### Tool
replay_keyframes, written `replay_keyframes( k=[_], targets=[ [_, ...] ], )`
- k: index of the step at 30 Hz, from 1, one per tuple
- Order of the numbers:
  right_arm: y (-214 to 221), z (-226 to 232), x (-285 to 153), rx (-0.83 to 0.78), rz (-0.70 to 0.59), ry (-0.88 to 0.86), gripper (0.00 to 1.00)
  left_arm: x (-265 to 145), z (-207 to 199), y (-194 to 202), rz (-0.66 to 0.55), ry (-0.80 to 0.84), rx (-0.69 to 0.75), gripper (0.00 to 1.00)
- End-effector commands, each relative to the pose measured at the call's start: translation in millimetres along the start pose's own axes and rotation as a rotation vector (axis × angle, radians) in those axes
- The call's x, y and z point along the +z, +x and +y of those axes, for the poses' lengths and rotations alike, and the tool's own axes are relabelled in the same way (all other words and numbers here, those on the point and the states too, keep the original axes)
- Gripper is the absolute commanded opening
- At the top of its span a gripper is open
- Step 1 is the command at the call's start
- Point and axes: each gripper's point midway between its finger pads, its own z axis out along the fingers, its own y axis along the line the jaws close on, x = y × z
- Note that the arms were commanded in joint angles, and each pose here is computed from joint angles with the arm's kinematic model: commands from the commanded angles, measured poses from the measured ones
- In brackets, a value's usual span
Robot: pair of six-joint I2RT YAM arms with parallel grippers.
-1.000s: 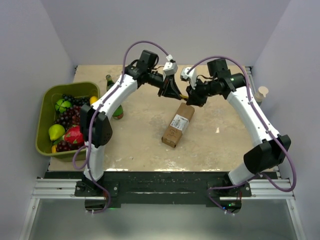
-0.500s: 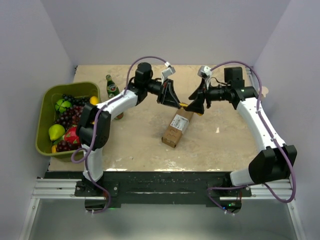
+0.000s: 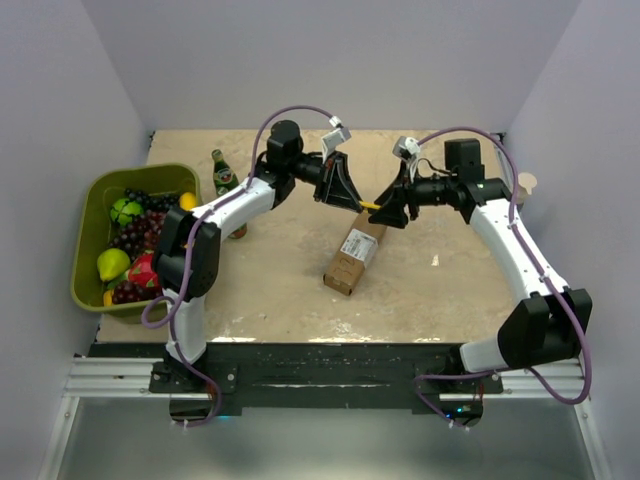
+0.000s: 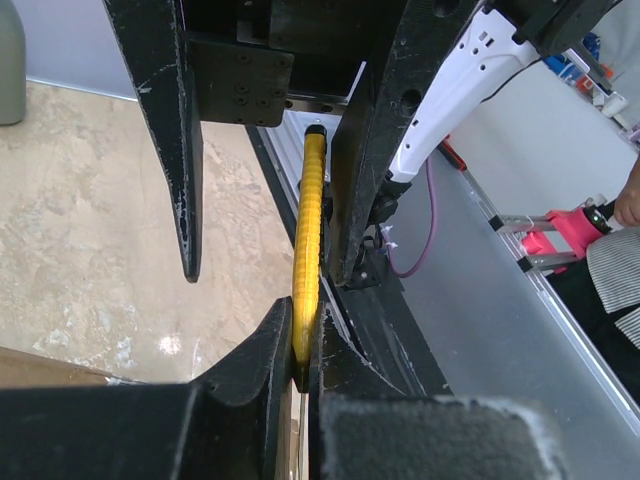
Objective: Unpack the express box
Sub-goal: Adjust the knife.
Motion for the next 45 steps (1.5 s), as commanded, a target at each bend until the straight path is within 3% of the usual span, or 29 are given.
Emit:
replay_keyframes(
  k=[1, 7, 13, 17, 19, 29, 34, 45],
  targets=[
    [-15.3, 5.8, 1.1, -0.068, -0.011, 0.017, 0.61, -0.3, -21.3, -23.1, 0.0, 0.017, 0.083, 0.0],
    [-8.8, 12.8, 4.2, -0.077, 0.016, 0.004, 0.47, 0.5, -18.0, -20.2, 0.0, 0.015, 0.074, 0.0],
    [-14.8, 15.3, -1.0, -0.097, 0.011, 0.025, 0.46, 0.5, -16.2, -18.3, 0.003, 0.019, 0.068, 0.0],
    [-18.2, 12.6, -5.3, -0.069, 0.004, 0.054, 0.51, 0.5, -14.4, -16.3, 0.005, 0.021, 0.059, 0.0],
    [-21.0, 10.0, -7.2, -0.058, -0.005, 0.066, 0.59, 0.6, -13.7, -15.7, 0.004, 0.018, 0.053, 0.0],
    [-27.4, 6.2, -9.9, -0.13, -0.004, 0.101, 0.63, 1.0, -9.7, -16.7, -0.009, -0.007, 0.041, 0.0],
    [-28.1, 10.9, -4.8, -0.2, 0.023, 0.115, 0.57, 1.8, -7.7, -17.3, -0.015, -0.022, 0.038, 0.0],
    [-26.2, 10.3, -3.0, -0.183, 0.024, 0.116, 0.38, 4.9, -3.9, -17.3, -0.015, -0.021, 0.042, 0.0]
  ],
)
